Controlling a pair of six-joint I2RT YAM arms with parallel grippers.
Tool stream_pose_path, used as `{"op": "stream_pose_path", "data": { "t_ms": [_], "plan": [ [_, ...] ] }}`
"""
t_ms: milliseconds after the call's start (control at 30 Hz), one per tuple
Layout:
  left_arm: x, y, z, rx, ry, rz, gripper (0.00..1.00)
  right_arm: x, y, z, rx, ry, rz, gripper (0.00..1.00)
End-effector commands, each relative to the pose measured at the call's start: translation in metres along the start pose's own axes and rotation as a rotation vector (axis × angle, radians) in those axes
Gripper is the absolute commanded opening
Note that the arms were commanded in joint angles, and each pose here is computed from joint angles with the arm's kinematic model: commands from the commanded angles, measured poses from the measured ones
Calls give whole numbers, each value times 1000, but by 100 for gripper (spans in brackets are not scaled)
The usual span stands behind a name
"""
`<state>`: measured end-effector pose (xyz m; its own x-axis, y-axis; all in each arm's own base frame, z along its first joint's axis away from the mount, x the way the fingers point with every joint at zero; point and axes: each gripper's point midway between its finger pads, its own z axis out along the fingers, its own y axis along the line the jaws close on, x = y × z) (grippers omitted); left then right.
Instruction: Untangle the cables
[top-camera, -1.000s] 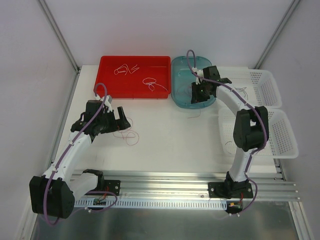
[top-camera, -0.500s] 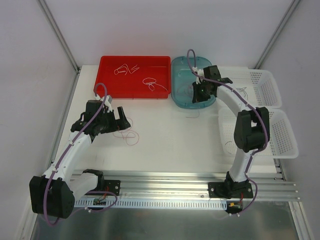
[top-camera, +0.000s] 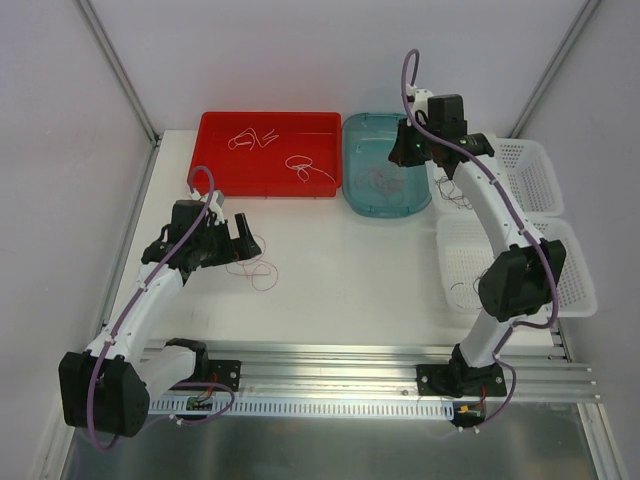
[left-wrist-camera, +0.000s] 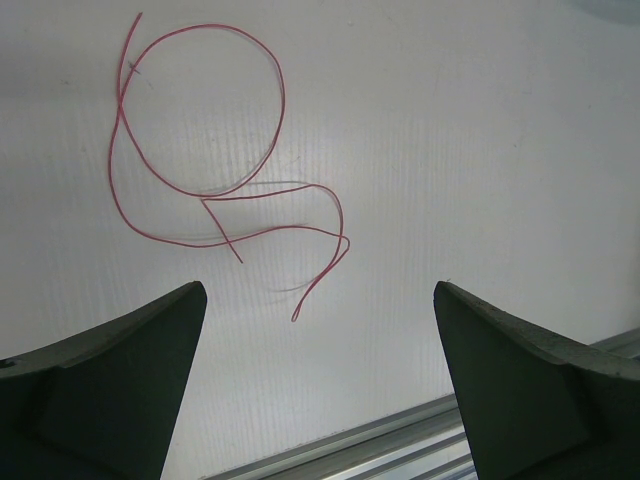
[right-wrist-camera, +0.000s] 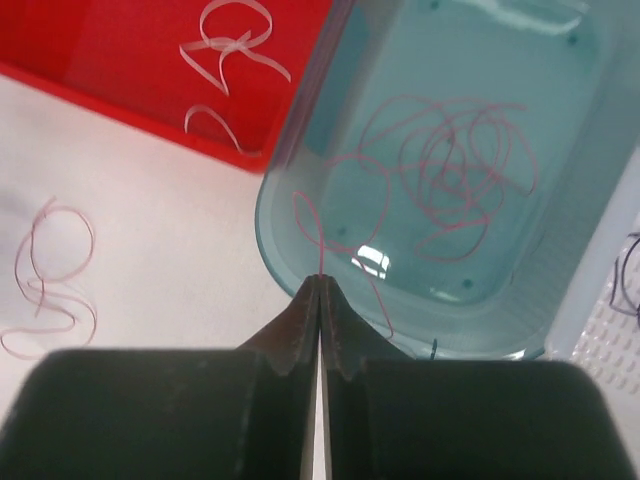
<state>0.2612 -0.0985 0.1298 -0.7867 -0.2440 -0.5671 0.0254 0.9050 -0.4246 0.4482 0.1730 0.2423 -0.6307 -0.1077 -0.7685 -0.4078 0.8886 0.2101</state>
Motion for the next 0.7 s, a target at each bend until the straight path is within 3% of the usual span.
{"op": "stream_pose_path", "data": {
  "t_ms": [0,133,233,267,333,367,533,600,667],
  "plan": [
    [-2,-5,2,28,-6,33,99,-43,-8,-9,61,-118,46,1],
    [-1,-5,2,28,-3,33,99,-61,-29,11,144,-149,90,1],
    [0,-4,3,27,1,31,99,-53,-41,30,185,-116,109,27],
    [0,-4,3,25,2,31,99,-50,-44,32,193,-107,119,46],
    [1,-3,3,24,3,29,99,-48,-44,30,203,-103,130,57],
    [0,-3,4,22,4,27,99,-39,-44,30,209,-88,137,68],
    [4,-2,7,20,24,14,99,-30,-35,-9,220,-118,125,95],
    [6,-1,8,17,34,8,99,-9,-33,-18,231,-89,127,100],
    [9,1,11,6,52,-9,99,-5,-23,-42,220,-114,114,97]
  ]
}}
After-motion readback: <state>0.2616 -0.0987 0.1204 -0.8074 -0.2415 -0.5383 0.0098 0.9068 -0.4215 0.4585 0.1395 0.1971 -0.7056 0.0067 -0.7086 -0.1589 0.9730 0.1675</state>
